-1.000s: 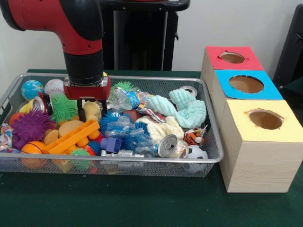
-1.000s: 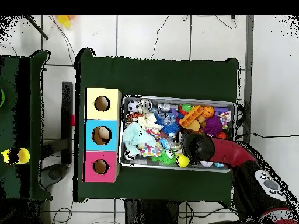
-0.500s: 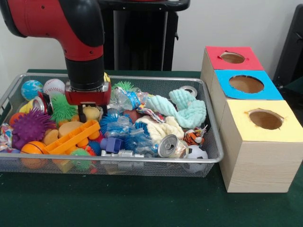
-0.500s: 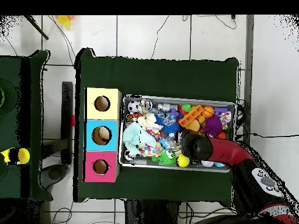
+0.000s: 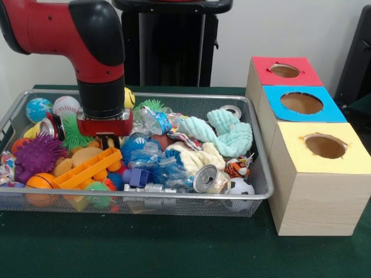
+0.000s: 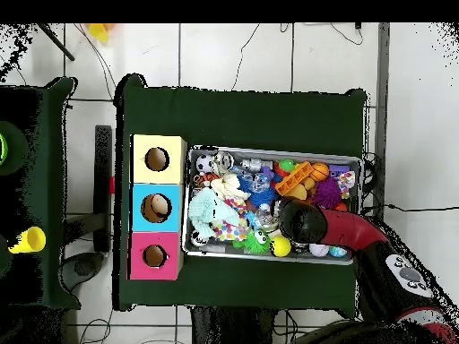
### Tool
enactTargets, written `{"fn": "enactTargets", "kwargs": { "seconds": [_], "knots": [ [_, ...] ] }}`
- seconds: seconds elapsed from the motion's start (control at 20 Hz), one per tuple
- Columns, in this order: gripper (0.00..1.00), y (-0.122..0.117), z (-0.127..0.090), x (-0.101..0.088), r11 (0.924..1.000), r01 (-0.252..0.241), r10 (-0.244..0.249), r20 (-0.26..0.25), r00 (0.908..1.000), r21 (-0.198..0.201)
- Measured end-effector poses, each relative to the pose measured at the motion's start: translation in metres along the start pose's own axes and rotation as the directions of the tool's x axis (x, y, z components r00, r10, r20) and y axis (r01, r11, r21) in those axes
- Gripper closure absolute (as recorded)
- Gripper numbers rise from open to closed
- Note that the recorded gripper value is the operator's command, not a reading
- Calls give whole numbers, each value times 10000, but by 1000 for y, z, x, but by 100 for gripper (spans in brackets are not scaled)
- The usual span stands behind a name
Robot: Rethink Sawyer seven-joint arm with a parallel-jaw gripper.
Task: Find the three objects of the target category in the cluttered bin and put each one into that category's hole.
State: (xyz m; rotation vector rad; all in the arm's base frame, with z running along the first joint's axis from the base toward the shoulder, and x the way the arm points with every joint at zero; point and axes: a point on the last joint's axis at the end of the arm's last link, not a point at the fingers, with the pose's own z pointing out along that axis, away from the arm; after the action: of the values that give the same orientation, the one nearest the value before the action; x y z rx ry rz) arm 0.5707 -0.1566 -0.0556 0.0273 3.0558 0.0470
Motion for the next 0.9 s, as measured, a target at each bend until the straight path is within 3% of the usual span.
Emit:
{"fn": "enactTargets", "kwargs": {
  "seconds": [0.4, 0.65, 0.9],
  "knots": [
    [100, 0, -1, -1, 10000, 0, 0, 19, 10000, -7],
    [100, 2, -24, -1, 9999, 105, -105, 8, 9999, 73],
    [100, 0, -63, -3, 9997, 123, -114, -440, 9990, 218]
  ]
}}
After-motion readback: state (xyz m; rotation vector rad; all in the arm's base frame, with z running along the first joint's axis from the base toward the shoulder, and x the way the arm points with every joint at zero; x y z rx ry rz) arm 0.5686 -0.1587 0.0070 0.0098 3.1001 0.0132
